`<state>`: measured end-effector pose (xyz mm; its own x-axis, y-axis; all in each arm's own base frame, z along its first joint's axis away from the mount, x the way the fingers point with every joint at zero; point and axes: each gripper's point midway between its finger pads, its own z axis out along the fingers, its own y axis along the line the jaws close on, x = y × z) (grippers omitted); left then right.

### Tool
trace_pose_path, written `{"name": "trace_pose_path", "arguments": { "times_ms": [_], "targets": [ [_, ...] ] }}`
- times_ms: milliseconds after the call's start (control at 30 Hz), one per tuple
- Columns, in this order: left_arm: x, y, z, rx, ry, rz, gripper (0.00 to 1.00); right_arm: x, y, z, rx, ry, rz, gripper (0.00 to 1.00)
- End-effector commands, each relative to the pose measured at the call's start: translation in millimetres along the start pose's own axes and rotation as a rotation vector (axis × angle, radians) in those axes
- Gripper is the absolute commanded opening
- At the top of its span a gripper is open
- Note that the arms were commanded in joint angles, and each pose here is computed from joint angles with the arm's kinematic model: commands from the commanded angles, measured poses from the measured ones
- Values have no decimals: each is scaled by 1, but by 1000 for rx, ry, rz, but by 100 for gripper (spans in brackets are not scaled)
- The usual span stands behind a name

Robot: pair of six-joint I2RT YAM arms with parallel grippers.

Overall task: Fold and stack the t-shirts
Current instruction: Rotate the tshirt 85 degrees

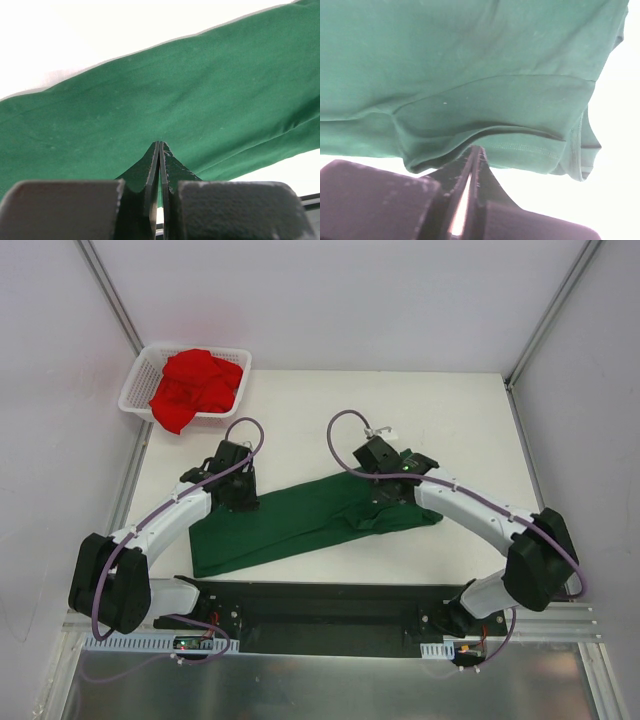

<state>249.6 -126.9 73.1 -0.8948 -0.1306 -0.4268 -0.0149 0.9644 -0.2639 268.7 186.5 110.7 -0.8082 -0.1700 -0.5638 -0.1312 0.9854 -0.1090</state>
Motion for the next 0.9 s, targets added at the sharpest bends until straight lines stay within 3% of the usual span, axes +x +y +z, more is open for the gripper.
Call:
{"name": "trace_pose_path", "arguments": {
  "times_ms": [0,300,867],
  "targets": [
    [2,-1,-4,16,9,-4,0,-3,-20,-27,41,16,-25,1],
    [0,-1,-3,15,7,-4,0,48,-28,-23,40,129,-31,1],
    [3,3,-6,3,-7,-5,0,71,25,11,-134,272,-74,1]
  ]
}}
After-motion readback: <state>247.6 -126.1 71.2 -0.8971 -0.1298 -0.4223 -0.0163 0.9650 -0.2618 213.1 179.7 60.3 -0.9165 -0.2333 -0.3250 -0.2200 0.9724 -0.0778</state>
